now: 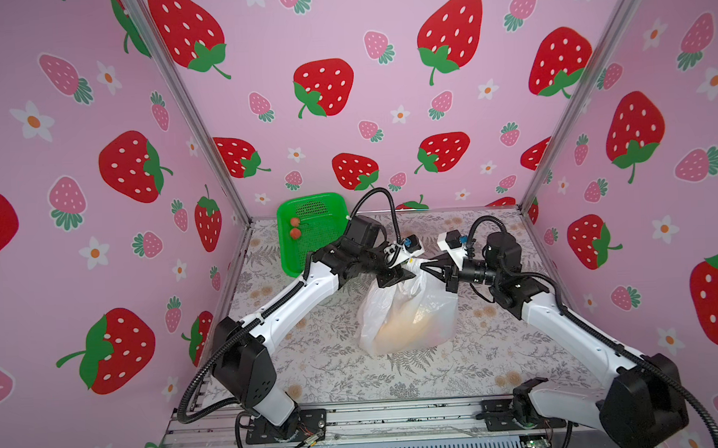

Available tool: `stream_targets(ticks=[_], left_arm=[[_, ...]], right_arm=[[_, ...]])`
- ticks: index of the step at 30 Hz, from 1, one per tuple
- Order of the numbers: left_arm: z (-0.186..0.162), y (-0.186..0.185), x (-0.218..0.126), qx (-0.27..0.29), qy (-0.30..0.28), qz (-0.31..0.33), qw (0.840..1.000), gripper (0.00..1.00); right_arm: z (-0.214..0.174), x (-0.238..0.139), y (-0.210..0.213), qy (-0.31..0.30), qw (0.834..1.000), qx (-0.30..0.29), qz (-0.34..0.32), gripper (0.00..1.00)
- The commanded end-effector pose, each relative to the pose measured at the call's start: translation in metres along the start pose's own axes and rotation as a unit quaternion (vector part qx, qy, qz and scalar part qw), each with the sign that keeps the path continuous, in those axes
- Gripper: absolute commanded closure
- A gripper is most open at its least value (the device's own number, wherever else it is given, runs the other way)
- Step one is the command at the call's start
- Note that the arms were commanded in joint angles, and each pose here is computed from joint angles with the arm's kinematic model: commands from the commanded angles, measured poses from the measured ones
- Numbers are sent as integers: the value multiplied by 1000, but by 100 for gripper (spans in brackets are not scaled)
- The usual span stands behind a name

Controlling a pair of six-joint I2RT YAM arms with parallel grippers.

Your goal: Place the fake fruits into the plastic bag and tie a complex knot

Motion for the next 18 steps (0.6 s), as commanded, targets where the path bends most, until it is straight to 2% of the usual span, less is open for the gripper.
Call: stream_targets(ticks=[1,5,9,13,15,18], left_arm=[[14,1,-4,28,-10,1,1000,63],[14,1,-4,40,-8,18,999,90],[10,1,-9,67,1,59,996,96],[9,-3,-11,122,-7,89,988,100],[11,-5,-10,140,-13,99,985,100],[14,-7,-12,149,-24,99,984,100]], right_arm=[[14,3,0,-13,1000,-25,3,100],[15,2,-4,-8,999,-24,-19,100],[16,0,-5,-1,999,-34,-42,100],[15,0,-4,0,998,-50,-42,100],[14,0,-3,-1,998,-59,-39,96],[12,-1,-2,-2,996,-77,-39,84]])
Point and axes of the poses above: each gripper's point midway between its finger pads, its own x axis out along the fingers, its own y axis along the line the jaws close on, z = x × y, the point moved 9 cm from there along -x, back along the fingers, and after that the axes turned 3 degrees about -x, right-handed, at the moved point
